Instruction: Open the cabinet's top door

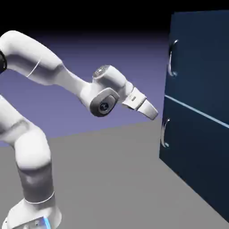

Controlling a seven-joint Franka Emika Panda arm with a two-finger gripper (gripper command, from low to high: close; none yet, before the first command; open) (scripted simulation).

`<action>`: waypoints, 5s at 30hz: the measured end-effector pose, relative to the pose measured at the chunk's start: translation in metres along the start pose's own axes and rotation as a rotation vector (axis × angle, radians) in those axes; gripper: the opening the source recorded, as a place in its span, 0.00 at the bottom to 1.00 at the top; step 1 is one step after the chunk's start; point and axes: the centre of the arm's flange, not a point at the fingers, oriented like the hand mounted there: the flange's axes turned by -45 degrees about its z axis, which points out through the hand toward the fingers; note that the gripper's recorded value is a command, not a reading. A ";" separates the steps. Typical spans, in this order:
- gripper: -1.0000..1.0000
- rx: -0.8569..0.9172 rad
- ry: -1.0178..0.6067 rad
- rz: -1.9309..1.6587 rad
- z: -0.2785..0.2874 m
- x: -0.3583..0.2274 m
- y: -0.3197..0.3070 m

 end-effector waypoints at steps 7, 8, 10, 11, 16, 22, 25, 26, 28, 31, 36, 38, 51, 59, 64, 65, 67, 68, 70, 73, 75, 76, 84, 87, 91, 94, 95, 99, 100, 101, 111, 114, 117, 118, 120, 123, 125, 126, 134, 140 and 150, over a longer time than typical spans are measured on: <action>0.50 -0.027 0.110 0.025 -0.025 0.040 0.017; 0.50 -0.031 0.126 0.028 -0.029 0.045 0.018; 0.50 -0.037 0.157 0.033 -0.036 0.054 0.021; 0.50 -0.040 0.172 0.035 -0.040 0.059 0.022; 0.50 -0.054 0.249 0.043 -0.056 0.079 0.026; 0.50 -0.067 0.337 0.047 -0.072 0.098 0.023; 0.50 -0.072 0.380 0.048 -0.077 0.106 0.020; 0.50 -0.073 0.393 0.047 -0.079 0.108 0.018; 0.50 -0.076 0.420 0.047 -0.081 0.113 0.015; 0.50 -0.079 0.459 0.046 -0.084 0.119 0.008; 0.50 -0.081 0.520 0.043 -0.084 0.128 -0.006; 0.50 -0.082 0.542 0.041 -0.082 0.131 -0.013; 0.50 -0.073 0.662 0.036 -0.054 0.144 -0.067; 0.50 -0.058 0.711 0.042 -0.022 0.148 -0.109; 0.50 -0.046 0.730 0.051 0.002 0.150 -0.138; 0.50 -0.046 0.730 0.051 0.002 0.150 -0.138; 0.50 -0.047 0.730 0.048 0.014 0.160 -0.138; 0.50 -0.048 0.730 0.048 0.019 0.165 -0.137; 0.50 -0.047 0.730 0.049 0.031 0.176 -0.136; 0.00 -0.046 0.730 0.051 0.039 0.183 -0.135; 0.00 -0.036 0.731 0.047 0.035 0.180 -0.133; 0.00 -0.026 0.732 0.043 0.031 0.176 -0.132; 0.00 0.042 0.733 0.016 0.004 0.151 -0.121; 0.00 0.063 0.733 0.007 -0.004 0.144 -0.118; 0.00 0.088 0.733 -0.004 -0.014 0.135 -0.113; 0.00 0.103 0.733 -0.018 -0.020 0.130 -0.109; 0.00 0.111 0.734 -0.013 -0.023 0.127 -0.108; 0.00 0.151 0.734 -0.026 -0.038 0.113 -0.100; 0.00 0.163 0.734 -0.030 -0.042 0.110 -0.097; 0.00 0.174 0.734 -0.035 -0.046 0.106 -0.094; 0.00 0.318 0.731 -0.091 -0.096 0.059 -0.054; 0.00 0.362 0.730 -0.108 -0.111 0.045 -0.040; 0.00 0.403 0.729 -0.124 -0.124 0.033 -0.026; 0.00 0.415 0.728 -0.129 -0.128 0.029 -0.022; 0.00 0.439 0.727 -0.138 -0.135 0.023 -0.013; 0.00 0.473 0.725 -0.152 -0.145 0.013 0.000; 0.00 0.495 0.724 -0.161 -0.151 0.007 0.009; 0.00 0.506 0.723 -0.166 -0.155 0.004 0.013; 0.00 0.612 0.716 -0.202 -0.182 -0.023 0.057; 0.00 0.715 0.709 -0.242 -0.205 -0.046 0.104; 0.00 0.911 0.690 -0.318 -0.238 -0.080 0.202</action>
